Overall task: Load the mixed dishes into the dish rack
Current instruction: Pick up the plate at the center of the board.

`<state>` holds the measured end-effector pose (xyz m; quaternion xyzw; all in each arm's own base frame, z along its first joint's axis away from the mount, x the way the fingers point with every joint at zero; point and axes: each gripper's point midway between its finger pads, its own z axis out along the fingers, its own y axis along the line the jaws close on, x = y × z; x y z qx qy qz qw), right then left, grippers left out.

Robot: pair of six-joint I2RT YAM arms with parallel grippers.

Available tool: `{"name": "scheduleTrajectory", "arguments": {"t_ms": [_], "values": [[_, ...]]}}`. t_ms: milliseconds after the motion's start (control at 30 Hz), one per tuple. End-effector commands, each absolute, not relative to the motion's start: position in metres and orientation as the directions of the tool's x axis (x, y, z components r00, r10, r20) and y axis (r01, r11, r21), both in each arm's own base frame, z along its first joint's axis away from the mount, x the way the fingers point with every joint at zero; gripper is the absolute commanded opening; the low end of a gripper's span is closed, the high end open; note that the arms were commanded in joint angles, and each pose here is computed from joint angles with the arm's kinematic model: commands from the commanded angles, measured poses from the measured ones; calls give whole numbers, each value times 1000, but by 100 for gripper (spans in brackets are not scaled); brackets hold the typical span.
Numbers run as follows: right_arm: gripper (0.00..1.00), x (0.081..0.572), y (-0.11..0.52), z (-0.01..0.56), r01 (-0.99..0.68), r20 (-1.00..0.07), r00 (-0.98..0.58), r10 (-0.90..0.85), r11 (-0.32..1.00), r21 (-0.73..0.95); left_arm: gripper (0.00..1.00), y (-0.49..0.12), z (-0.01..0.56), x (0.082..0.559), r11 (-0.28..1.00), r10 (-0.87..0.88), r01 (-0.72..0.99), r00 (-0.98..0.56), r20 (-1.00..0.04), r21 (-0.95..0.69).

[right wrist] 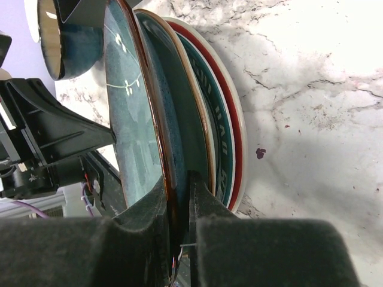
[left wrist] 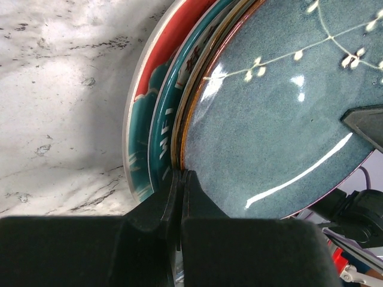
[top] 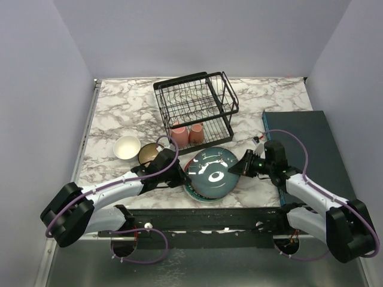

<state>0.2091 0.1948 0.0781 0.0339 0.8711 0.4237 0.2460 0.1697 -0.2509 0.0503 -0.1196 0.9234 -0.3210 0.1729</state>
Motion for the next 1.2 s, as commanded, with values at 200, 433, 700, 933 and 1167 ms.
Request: {"name": "scheduleTrajectory", "arguments": {"t_ms": [200, 433, 700, 933, 1167], "values": [[0, 214, 203, 116, -229, -463, -841, 280, 591, 774, 33, -221, 22, 146, 869, -253, -126, -944, -210, -479], [0, 221, 198, 135, -253, -511, -811, 285, 618, 745, 58, -216, 60, 169, 895, -235, -71, -914, -331, -440], [0, 230, 191, 154, -275, -570, -773, 279, 663, 696, 71, -215, 103, 188, 902, -213, -3, -874, -438, -433], [0, 239, 183, 175, -295, -629, -731, 265, 708, 641, 74, -216, 129, 196, 892, -199, 60, -838, -507, -449], [0, 245, 175, 198, -325, -689, -685, 237, 747, 579, 74, -203, 152, 203, 898, -183, 122, -771, -610, -423]]}}
